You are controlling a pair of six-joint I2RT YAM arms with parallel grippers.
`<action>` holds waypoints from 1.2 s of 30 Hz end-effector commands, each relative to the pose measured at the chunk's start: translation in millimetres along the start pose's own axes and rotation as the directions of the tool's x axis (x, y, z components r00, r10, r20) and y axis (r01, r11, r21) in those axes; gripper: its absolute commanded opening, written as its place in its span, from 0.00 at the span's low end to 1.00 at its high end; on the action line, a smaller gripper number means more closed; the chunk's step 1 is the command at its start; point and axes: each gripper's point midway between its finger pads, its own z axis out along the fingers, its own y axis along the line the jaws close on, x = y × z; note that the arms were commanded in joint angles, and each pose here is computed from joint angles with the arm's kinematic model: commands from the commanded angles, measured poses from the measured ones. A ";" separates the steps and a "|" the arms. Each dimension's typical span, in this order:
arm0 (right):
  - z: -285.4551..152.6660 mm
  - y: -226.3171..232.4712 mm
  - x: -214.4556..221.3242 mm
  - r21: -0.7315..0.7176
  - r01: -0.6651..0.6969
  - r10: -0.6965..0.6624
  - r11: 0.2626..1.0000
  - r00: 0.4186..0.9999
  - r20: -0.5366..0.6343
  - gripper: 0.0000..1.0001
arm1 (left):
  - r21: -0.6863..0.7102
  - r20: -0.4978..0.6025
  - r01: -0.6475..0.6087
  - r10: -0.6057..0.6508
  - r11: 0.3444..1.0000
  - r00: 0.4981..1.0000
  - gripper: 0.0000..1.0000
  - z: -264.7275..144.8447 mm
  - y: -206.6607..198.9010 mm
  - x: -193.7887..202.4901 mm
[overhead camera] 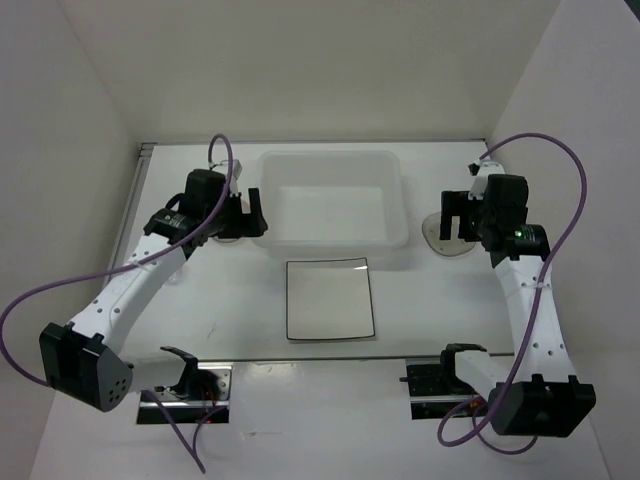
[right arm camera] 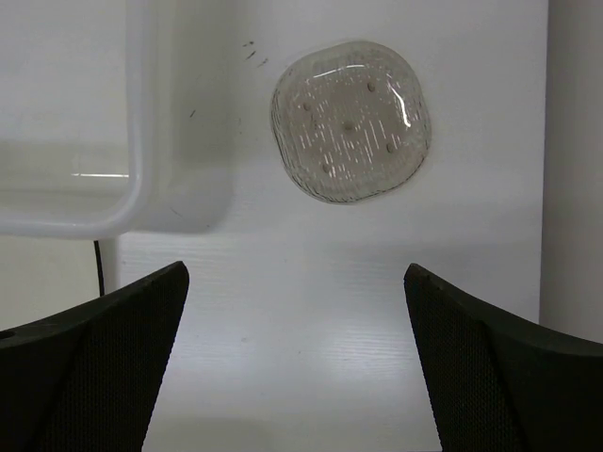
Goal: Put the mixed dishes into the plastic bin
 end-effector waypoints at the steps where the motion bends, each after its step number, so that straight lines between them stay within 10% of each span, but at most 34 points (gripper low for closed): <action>1: -20.2 1.3 -10.4 -0.005 0.000 0.001 1.000 0.997 0.073 1.00 | 0.047 0.042 0.001 -0.003 0.999 0.999 0.99 -1.6 -10.7 -16.4; 8: -64.3 82.7 -4.3 -0.432 0.258 -0.172 0.864 0.958 0.229 1.00 | 0.236 -0.101 0.011 0.013 0.972 0.995 0.99 3.1 -38.3 20.6; 17: 5.1 98.6 21.4 -0.497 0.077 -0.116 0.864 0.992 -0.048 0.98 | 0.185 -0.206 0.118 -0.079 0.976 0.975 0.99 23.9 -31.0 47.3; 19: 21.5 95.7 27.7 -0.486 0.041 -0.104 0.873 0.989 -0.104 0.90 | 0.178 -0.238 0.127 -0.082 0.976 0.968 0.99 31.7 -33.6 43.4; 21: 26.0 99.0 34.0 -0.507 0.029 -0.113 0.861 0.984 -0.135 0.59 | 0.185 -0.267 0.136 -0.084 0.973 0.960 0.96 40.9 -36.4 44.0; 30: 32.5 114.0 50.0 -0.557 0.039 -0.169 0.829 0.969 -0.183 0.01 | 0.229 -0.307 0.154 -0.079 0.961 0.948 0.20 33.9 -37.3 64.0; 36: 48.8 119.1 60.4 -0.557 0.018 -0.181 0.830 0.954 -0.239 0.00 | 0.255 -0.333 0.160 -0.068 0.954 0.940 0.00 28.8 -38.8 76.4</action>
